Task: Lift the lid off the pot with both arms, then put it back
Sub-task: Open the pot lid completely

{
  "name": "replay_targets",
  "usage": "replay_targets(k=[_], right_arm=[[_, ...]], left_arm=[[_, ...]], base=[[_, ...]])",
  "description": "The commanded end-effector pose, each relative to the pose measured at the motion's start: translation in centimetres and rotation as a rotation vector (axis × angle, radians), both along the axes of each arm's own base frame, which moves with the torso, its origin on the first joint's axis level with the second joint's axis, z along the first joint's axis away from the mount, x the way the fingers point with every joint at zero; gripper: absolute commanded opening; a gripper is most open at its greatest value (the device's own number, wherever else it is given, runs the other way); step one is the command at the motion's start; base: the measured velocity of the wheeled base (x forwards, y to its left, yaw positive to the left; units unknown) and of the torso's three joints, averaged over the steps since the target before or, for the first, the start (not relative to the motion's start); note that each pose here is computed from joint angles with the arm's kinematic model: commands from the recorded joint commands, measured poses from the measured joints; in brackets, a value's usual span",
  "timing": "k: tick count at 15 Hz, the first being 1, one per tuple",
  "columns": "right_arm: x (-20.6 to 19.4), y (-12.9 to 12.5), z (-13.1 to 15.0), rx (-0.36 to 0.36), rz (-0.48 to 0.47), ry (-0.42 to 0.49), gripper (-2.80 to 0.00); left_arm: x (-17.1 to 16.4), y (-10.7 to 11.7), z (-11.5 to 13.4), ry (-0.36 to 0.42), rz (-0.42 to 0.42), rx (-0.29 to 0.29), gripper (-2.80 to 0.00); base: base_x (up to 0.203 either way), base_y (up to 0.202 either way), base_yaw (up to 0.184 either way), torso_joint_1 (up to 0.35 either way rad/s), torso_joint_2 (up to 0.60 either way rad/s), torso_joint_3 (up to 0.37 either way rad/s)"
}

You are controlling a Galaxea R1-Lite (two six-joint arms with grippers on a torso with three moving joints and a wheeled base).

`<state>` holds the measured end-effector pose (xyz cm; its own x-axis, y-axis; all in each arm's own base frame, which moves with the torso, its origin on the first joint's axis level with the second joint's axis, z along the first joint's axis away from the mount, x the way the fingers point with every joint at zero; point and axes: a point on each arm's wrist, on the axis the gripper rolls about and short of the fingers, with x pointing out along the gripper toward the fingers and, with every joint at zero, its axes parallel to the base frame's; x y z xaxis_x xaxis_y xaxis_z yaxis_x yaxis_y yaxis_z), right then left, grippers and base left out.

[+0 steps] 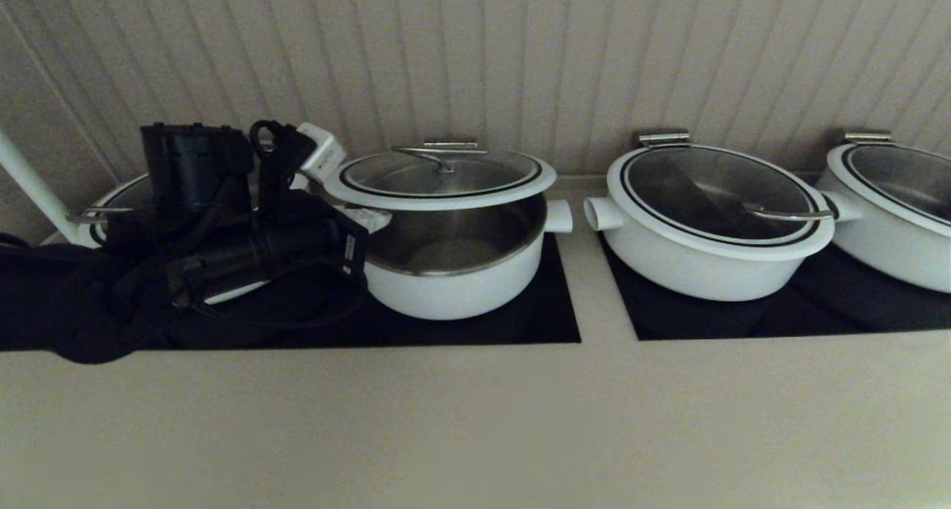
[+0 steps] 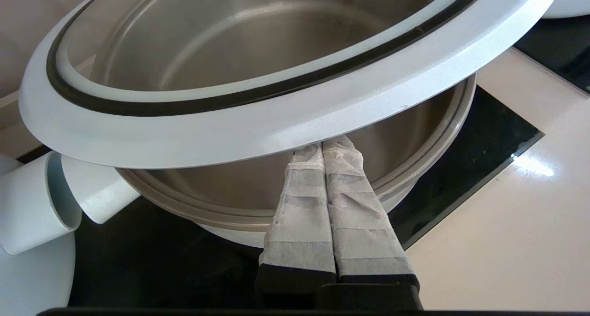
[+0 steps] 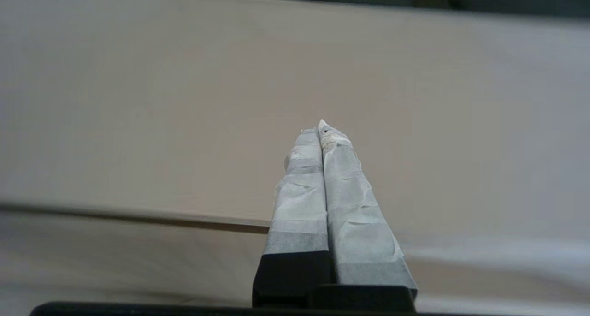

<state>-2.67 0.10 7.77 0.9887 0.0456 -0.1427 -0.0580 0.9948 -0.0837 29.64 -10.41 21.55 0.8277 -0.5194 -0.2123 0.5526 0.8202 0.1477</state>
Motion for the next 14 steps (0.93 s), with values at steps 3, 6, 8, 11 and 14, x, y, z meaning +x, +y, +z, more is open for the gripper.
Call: replay_targets(k=[3, 6, 8, 11, 14], right_arm=[[-0.23, 0.02, -0.19, -0.019, 0.012, -0.029, -2.80], [-0.23, 0.02, -0.19, -0.016, 0.010, -0.029, -2.80], [-0.23, 0.02, -0.19, -0.016, 0.010, -0.029, -2.80], [-0.24, 0.02, -0.19, -0.016, 0.010, -0.029, -2.80], [-0.23, 0.02, -0.19, -0.016, 0.010, -0.029, -2.80]], left_arm=[[0.46, -0.18, 0.09, -0.042, -0.002, -0.013, -2.80], [0.98, -0.36, 0.11, -0.087, -0.001, -0.028, -2.80], [0.99, -0.43, 0.06, -0.085, -0.003, -0.028, -2.80], [0.94, -0.61, 0.11, -0.088, -0.008, -0.029, -2.80], [0.82, -0.67, 0.29, -0.093, -0.011, -0.031, -2.80]], base=[[0.000, 0.000, 0.000, 0.000, 0.00, 0.000], [0.000, 0.000, 0.000, 0.000, 0.00, 0.000], [0.000, 0.000, 0.000, 0.000, 0.00, 0.000], [0.000, 0.000, 0.000, 0.000, 0.00, 0.000], [0.000, 0.000, 0.000, 0.000, 0.00, 0.000]])
